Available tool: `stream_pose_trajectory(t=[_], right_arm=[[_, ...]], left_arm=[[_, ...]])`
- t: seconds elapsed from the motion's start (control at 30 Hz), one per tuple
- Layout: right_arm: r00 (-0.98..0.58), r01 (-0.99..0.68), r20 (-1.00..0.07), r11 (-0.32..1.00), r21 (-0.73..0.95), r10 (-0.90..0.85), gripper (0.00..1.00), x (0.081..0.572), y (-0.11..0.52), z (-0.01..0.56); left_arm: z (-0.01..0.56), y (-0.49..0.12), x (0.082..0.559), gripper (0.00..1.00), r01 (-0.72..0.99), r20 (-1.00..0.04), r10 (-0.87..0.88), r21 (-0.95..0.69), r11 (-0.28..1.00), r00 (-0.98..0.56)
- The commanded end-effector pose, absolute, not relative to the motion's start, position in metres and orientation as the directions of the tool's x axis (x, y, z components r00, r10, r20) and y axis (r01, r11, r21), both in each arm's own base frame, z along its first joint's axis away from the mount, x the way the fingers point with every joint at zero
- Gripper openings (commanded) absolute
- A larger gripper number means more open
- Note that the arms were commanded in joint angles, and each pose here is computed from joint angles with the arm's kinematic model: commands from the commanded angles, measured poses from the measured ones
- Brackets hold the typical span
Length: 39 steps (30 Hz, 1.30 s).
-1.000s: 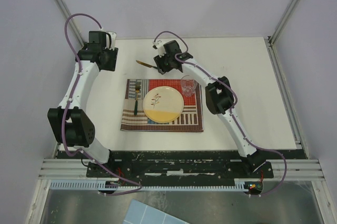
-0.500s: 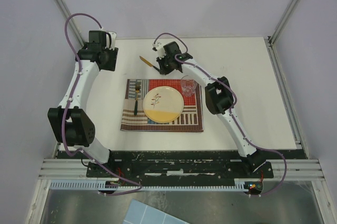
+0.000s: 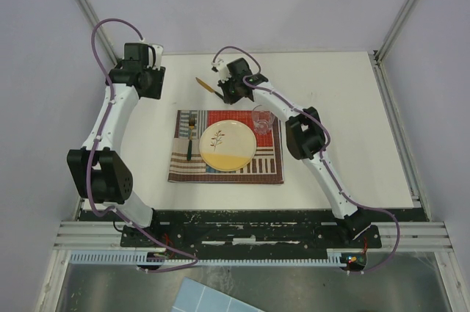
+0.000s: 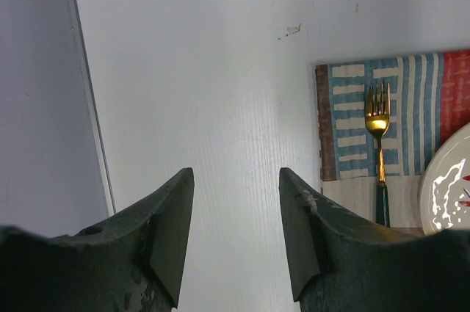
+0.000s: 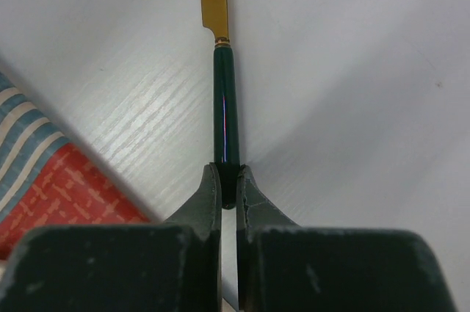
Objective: Set the dinner table for one person
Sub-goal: Pick up the knife at the center of the board.
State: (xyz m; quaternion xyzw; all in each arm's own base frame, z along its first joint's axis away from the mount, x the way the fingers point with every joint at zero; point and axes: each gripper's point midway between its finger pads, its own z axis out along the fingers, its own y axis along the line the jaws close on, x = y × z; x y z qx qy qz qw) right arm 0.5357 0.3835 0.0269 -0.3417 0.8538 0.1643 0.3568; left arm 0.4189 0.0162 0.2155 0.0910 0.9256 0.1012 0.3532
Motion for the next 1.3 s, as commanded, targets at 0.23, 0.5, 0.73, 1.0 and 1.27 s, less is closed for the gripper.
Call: stream_pose_trajectory(t=[0.23,0.5,0.73,1.0,1.27], right_arm=[[-0.357,-0.666,-0.83,0.74,-0.096,-0.429,0.01,0.552,0.373,0.143],[-0.324,-0.634,-0.852,0.763,-0.128,-0.412,0.01,0.549,0.361,0.189],[-0.344,-0.607,-0.837,0.781,-0.148,-0.426,0.01,0.533,0.327,0.224],[-0.375,-0.626,-0.794,0.762,-0.165,-0.479,0.01,0.48,0.273,0.264],[-0.385,-0.714,-0.699,0.674,-0.188,-0.603,0.02,0.395,0.225,0.292]], left_arm=[[0.224,0.005,0.418,0.57,0.134,-0.706,0.255,0.224,0.965,-0.661],[0.217,-0.003,0.41,0.57,0.158,-0.721,0.247,0.191,0.969,-0.648],[0.206,-0.008,0.4,0.57,0.173,-0.724,0.234,0.16,0.972,-0.648],[0.187,-0.021,0.39,0.56,0.183,-0.722,0.18,0.075,0.98,-0.668],[0.183,-0.024,0.39,0.56,0.184,-0.718,0.165,0.053,0.982,-0.676]])
